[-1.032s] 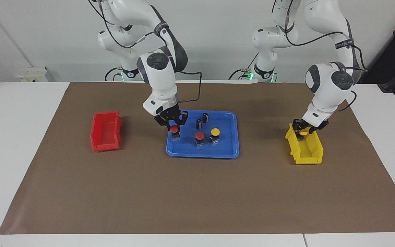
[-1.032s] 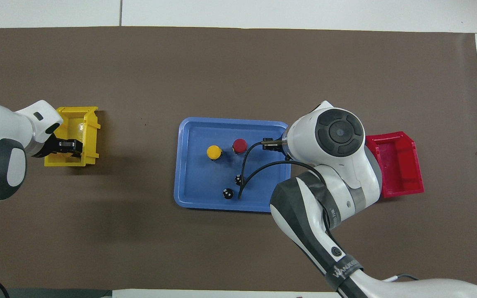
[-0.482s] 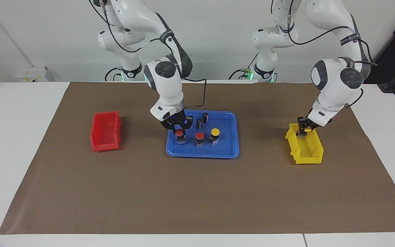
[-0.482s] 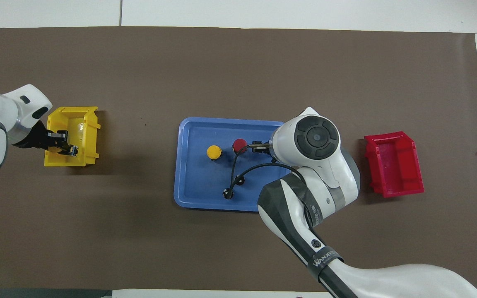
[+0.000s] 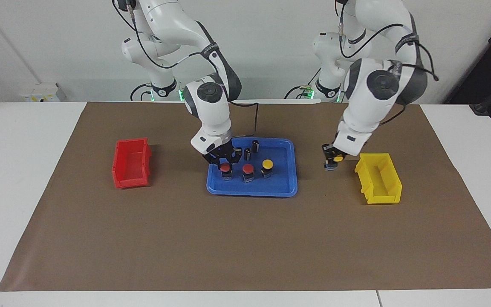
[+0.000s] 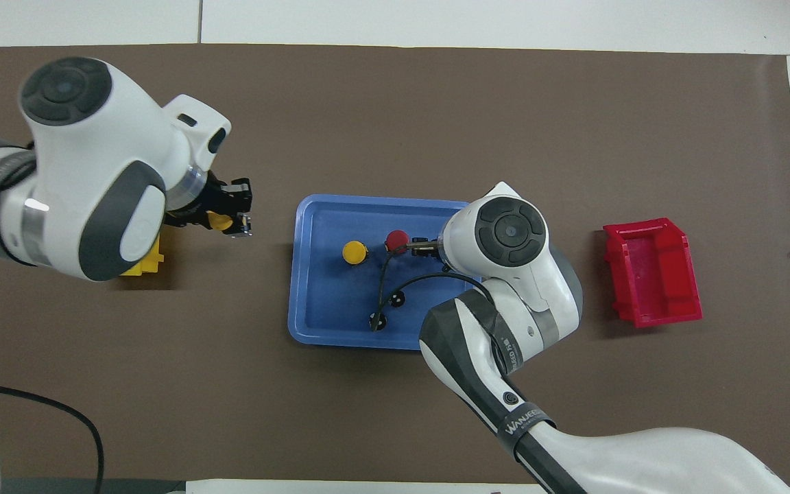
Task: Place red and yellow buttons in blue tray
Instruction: 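Place the red button in the tray while the left gripper carries yellow button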
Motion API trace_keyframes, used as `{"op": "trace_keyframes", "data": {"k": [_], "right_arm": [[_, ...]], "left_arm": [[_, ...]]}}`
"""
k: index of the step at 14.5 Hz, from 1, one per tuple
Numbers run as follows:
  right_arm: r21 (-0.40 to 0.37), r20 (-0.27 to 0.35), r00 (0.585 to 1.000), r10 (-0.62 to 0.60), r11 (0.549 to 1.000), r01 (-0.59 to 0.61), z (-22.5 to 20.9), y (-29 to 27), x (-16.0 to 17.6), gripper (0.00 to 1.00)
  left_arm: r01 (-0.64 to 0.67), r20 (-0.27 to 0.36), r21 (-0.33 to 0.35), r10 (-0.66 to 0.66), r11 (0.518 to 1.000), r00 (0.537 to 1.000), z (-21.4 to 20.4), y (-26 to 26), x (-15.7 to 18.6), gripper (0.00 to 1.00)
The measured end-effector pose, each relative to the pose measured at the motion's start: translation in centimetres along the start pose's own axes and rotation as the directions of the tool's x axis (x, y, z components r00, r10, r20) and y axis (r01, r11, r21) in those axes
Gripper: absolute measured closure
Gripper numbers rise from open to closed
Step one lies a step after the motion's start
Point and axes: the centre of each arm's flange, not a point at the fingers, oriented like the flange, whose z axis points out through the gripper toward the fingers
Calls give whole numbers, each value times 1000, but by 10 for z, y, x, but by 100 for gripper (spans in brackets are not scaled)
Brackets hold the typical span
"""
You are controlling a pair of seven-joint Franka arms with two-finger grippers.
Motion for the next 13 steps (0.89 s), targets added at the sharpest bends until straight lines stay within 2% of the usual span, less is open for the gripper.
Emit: {"op": "trace_keyframes", "data": {"k": [3, 6, 8, 11, 13], "right_arm": [[-2, 4, 1000, 0, 1000, 0, 3, 0, 0, 51], [-1, -3, 1000, 10, 1000, -10, -5, 3, 6, 20], [-10, 8, 999, 38, 999, -38, -28, 14, 23, 0], [-20, 14, 995, 103, 995, -102, -83, 50, 52, 0], [-25, 17, 991, 135, 991, -135, -112, 74, 61, 0]], "left_arm": [[30, -25, -20, -30, 999, 999, 36, 44, -35, 59], [30, -31, -25, -31, 999, 999, 50, 61, -50, 59], [28, -41, -33, -29, 999, 999, 59, 65, -52, 59], [23, -55, -44, -25, 999, 998, 77, 67, -56, 59], [22, -58, -47, -25, 999, 998, 86, 69, -55, 59]]}}
